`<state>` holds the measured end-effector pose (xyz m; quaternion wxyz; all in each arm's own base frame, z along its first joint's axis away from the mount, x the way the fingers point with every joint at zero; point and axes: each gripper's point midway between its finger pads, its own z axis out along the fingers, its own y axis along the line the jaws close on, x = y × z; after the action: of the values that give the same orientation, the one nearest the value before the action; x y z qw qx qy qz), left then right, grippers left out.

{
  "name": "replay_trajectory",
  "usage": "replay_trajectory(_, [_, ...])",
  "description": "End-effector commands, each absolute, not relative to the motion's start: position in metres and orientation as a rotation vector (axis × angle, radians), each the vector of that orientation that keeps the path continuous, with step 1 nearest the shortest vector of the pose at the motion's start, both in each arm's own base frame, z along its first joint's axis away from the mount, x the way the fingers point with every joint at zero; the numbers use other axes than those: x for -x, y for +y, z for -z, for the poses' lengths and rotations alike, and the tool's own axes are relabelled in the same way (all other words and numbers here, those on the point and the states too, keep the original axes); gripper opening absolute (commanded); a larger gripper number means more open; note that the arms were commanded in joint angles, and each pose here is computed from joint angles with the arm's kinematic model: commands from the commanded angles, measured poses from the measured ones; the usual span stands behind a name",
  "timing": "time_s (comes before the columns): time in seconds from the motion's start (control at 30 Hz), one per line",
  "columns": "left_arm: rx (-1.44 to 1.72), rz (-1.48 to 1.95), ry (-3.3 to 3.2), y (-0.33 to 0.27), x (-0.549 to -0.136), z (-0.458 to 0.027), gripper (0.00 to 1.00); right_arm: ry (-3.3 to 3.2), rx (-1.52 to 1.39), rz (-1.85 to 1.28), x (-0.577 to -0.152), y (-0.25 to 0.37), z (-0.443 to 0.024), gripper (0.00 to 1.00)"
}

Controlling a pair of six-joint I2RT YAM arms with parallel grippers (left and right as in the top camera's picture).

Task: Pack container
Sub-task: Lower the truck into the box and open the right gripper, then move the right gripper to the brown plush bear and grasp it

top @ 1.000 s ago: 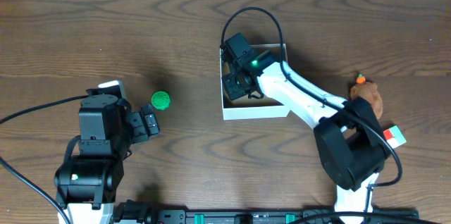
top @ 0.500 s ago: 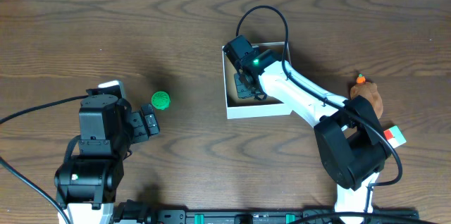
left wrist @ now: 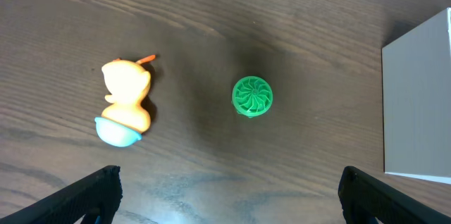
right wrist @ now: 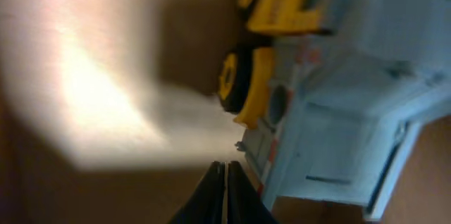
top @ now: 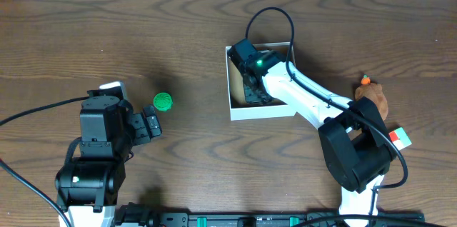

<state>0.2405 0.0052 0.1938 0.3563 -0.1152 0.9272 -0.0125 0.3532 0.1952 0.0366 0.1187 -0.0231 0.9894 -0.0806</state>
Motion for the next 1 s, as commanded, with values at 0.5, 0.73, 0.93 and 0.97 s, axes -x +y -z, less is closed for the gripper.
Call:
replay_trajectory(0.5, [0.314, 0.032, 2.376, 0.007, -0.242, -0.201, 0.98, 2.849, -0.018, 0.279, -0.361, 0.188, -0.041, 0.1])
replay_trajectory(0.73, [0.314, 0.032, 2.376, 0.007, -0.242, -0.201, 0.98, 2.799, -0.044, 0.318, -0.37, 0.181, -0.045, 0.2])
replay_trajectory(0.93, [0.314, 0.032, 2.376, 0.007, -0.242, -0.201, 0.98, 2.823, 0.02, 0.271, -0.367, 0.191, -0.042, 0.21])
replay_trajectory(0.97, [0.314, 0.032, 2.376, 0.007, -0.242, -0.201, 0.98, 2.826, 0.031, 0.266, -0.366, 0.192, -0.042, 0.21])
